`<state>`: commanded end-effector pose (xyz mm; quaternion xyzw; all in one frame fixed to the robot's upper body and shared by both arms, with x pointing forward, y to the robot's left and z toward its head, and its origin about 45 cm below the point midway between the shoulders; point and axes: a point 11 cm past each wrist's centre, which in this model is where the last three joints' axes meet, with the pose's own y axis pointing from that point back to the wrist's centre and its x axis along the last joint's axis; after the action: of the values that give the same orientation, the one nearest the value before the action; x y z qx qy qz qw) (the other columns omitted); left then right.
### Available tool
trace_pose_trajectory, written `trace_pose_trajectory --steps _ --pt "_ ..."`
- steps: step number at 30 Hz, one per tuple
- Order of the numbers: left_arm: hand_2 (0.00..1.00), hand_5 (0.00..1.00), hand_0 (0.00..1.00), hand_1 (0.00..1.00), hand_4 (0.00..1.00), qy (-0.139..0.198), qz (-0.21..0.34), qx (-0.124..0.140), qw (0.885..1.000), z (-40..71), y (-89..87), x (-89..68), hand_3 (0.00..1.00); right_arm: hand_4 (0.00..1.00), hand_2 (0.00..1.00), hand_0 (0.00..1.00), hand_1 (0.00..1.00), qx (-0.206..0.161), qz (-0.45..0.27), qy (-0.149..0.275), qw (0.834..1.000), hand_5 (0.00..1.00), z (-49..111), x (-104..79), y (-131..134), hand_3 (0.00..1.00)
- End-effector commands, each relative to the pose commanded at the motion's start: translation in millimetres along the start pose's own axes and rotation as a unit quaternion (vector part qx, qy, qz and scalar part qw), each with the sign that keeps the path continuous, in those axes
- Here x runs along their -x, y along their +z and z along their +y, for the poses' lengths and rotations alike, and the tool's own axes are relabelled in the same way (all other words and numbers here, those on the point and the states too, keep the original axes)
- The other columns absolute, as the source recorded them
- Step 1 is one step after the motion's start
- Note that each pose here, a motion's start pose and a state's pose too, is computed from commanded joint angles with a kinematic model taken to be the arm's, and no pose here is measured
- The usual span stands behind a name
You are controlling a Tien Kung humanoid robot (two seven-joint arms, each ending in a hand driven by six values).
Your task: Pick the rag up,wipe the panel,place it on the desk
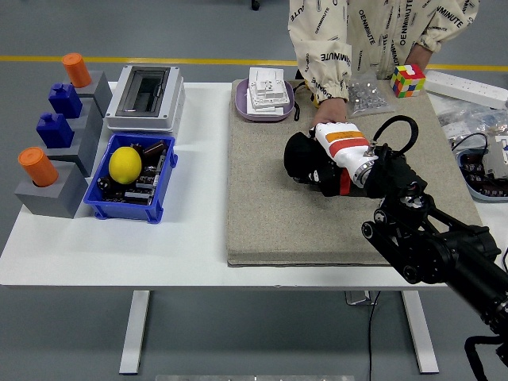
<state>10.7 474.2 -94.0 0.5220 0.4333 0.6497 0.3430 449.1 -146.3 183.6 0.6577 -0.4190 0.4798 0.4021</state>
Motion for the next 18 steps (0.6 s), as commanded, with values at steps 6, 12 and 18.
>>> trace_pose_trajectory --steps 6,12,18 --pt "0.733 0.466 0.642 0.691 0.594 0.001 0.0 0.0 1.0 0.0 0.5 -0.7 0.564 0.969 0.439 0.171 0.338 -0.01 0.007 -0.002 1.0 0.085 -1.0 0.1 -6.1 0.423" --pt "0.732 0.466 0.643 0.691 0.593 0.001 0.001 -0.001 1.0 0.0 -0.5 -0.2 0.565 0.969 0.439 0.169 0.339 0.0 0.004 -0.009 1.0 0.085 1.6 6.8 0.4 0.423" --pt "0.733 0.466 0.642 0.692 0.594 -0.001 0.001 0.001 1.0 0.0 0.0 1.4 0.565 0.968 0.439 0.169 0.339 0.012 -0.002 -0.014 1.0 0.084 6.0 14.6 8.7 0.423"
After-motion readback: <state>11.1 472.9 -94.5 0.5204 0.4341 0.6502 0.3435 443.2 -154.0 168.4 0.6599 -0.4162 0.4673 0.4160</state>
